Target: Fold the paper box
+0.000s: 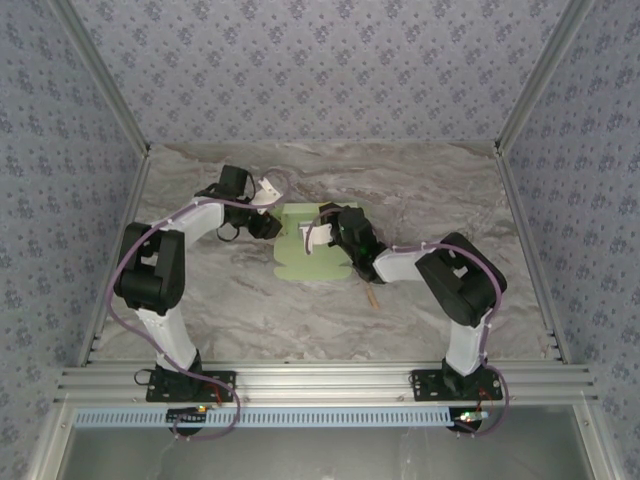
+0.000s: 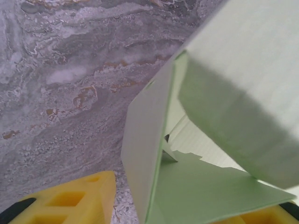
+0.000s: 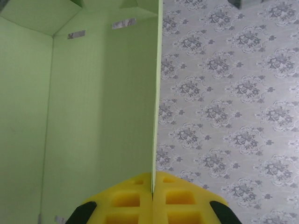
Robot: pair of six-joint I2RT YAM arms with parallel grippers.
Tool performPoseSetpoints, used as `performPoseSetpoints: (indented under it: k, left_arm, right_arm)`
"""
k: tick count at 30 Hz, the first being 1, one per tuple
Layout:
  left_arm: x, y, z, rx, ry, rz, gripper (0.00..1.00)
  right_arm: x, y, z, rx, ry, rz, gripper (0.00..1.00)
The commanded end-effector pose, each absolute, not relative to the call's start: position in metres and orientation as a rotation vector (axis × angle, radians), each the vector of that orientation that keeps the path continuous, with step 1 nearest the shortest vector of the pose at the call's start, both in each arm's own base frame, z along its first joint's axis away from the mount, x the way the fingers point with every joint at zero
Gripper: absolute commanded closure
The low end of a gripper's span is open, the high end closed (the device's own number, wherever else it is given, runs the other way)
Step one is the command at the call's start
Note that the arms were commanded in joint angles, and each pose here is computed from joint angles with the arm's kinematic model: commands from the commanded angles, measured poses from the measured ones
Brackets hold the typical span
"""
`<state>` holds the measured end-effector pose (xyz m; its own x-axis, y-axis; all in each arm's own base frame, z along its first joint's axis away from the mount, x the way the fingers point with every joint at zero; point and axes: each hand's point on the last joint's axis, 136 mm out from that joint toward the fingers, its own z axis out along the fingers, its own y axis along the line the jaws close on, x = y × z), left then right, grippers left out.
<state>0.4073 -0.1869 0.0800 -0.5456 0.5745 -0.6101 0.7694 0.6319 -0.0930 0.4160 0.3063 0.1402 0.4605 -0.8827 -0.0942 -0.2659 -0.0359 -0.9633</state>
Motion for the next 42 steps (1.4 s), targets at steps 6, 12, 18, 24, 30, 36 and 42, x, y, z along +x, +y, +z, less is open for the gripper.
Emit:
performPoseSetpoints:
  k: [6, 12, 18, 24, 30, 36, 42]
  left_arm:
    - [0.412, -0.21, 0.122, 1.165, 2.114, -0.542, 0.46]
    - [0.386, -0.204, 0.121, 1.31, 2.078, -0.559, 0.33]
    - [0.375, -0.184, 0.127, 1.352, 2.08, -0.569, 0.27]
    - [0.368, -0.162, 0.131, 1.428, 2.031, -0.521, 0.26]
    - [0.384, -0.139, 0.123, 1.47, 2.012, -0.451, 0.3]
    - [0.405, -0.143, 0.098, 1.534, 2.025, -0.476, 0.39]
    - [0.412, -0.167, 0.094, 1.606, 1.958, -0.493, 0.42]
  right_arm:
    - [0.405, 0.315, 0.127, -1.662, 1.115, -0.517, 1.0]
    - [0.411, 0.308, 0.129, -1.658, 1.133, -0.529, 1.0]
    - [0.413, 0.306, 0.13, -1.658, 1.116, -0.556, 1.0]
    - [0.415, 0.307, 0.133, -1.652, 1.094, -0.576, 1.0]
    - [0.416, 0.307, 0.135, -1.649, 1.092, -0.585, 1.0]
    - [0.414, 0.31, 0.136, -1.651, 1.088, -0.586, 1.0]
    - [0.413, 0.309, 0.137, -1.65, 1.09, -0.593, 1.0]
